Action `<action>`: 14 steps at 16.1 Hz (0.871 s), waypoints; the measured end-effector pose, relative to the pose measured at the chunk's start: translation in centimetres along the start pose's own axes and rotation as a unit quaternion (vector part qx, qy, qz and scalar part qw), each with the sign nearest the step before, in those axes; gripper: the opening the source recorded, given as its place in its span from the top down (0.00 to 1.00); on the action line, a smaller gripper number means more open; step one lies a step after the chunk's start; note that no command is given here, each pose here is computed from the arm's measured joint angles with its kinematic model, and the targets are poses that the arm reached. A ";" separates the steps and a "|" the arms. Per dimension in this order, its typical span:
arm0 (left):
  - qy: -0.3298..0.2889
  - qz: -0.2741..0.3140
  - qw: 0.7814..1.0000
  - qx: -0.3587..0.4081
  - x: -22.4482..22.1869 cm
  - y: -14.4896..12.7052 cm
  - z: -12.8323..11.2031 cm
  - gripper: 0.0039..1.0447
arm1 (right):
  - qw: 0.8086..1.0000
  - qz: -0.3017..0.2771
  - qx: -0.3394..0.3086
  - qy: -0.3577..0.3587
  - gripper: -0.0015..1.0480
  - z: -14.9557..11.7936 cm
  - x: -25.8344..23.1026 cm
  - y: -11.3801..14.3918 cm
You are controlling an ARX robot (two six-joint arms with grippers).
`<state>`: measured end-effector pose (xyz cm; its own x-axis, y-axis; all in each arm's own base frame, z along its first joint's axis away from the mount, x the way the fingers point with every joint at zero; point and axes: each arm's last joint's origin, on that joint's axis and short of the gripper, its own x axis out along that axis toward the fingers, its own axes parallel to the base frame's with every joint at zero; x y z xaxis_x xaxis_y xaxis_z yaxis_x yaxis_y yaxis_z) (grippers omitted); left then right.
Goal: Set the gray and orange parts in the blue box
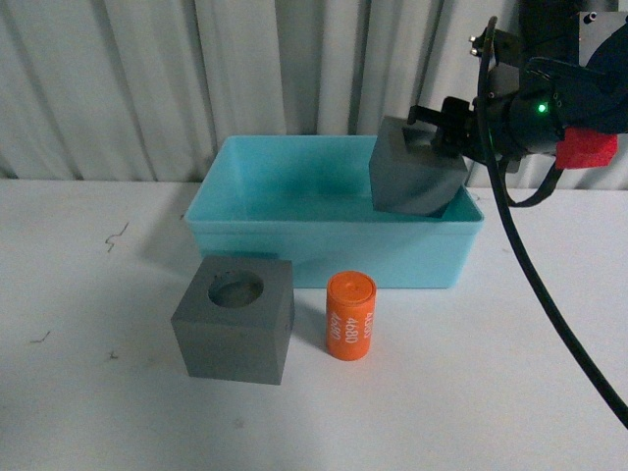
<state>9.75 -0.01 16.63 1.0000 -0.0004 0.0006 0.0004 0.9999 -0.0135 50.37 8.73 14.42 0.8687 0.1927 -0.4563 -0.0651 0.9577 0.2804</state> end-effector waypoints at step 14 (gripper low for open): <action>0.000 0.000 1.000 0.000 0.0 0.0 0.0 0.06 | 0.985 -0.113 -0.054 -0.122 0.11 -7.9 -27.5 -0.4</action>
<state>9.75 -0.01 16.63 1.0000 0.0000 0.0006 0.0000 0.9999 -0.0135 22.62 4.79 20.20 0.9581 -0.0726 -0.2770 0.1031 0.9899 0.0972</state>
